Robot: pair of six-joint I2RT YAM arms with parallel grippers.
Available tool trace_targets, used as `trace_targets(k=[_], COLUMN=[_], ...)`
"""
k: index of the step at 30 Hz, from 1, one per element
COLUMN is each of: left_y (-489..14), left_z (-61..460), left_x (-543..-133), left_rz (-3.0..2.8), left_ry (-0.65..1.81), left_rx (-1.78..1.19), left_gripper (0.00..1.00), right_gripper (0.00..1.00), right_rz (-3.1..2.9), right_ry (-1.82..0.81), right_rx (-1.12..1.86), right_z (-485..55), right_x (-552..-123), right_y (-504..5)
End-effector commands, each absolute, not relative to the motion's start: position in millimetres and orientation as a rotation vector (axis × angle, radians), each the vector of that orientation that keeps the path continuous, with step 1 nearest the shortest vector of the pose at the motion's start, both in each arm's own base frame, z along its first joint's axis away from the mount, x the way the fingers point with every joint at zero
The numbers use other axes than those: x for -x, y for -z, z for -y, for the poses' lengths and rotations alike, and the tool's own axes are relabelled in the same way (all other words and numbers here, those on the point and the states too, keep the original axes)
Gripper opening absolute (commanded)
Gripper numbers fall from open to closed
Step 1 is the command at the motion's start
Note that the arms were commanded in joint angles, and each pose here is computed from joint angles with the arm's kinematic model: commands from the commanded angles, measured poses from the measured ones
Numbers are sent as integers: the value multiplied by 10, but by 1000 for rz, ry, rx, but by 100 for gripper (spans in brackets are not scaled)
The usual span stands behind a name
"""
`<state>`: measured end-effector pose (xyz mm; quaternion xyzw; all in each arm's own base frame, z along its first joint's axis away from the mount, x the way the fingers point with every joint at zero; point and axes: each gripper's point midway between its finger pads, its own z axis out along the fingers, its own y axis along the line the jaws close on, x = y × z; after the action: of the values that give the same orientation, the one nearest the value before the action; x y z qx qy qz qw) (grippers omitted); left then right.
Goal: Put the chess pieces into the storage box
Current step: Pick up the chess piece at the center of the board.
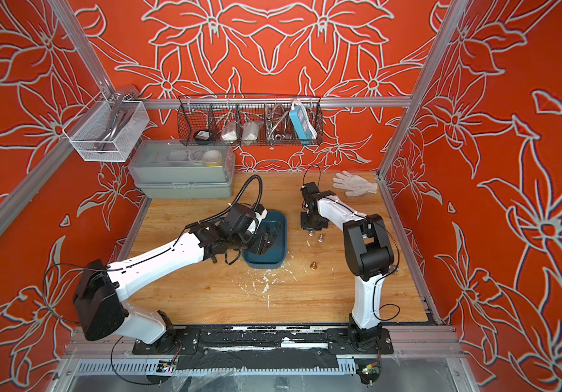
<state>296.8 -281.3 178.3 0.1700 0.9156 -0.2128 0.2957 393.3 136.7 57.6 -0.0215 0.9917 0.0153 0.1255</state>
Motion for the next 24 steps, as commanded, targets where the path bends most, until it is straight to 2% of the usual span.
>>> trace_targets(k=[1, 7, 14, 18, 24], left_y=[-1893, -1951, -1859, -1712, -1604], left_z=[2699, 2343, 1701, 1488, 1371], left_x=[-2946, -2977, -3001, -2958, -2907], left_rz=[-2405, -2394, -2390, -2430, -2473], left_ry=[586, 720, 607, 540, 456], left_rx=[-427, -233, -7, 75, 96], left_gripper=[64, 65, 68, 68, 68], right_gripper=[15, 15, 15, 15, 15], right_rz=[-2833, -2765, -2673, -2653, -2688], right_ry=[-30, -60, -135, -188, -184], right_rx=[75, 192, 362, 454, 540], right_z=[-1389, -1641, -2139, -2454, -2746], right_x=[-3851, -3648, -3390, -3296, -3343], right_y=[-824, -1207, -1632, -1680, -1391])
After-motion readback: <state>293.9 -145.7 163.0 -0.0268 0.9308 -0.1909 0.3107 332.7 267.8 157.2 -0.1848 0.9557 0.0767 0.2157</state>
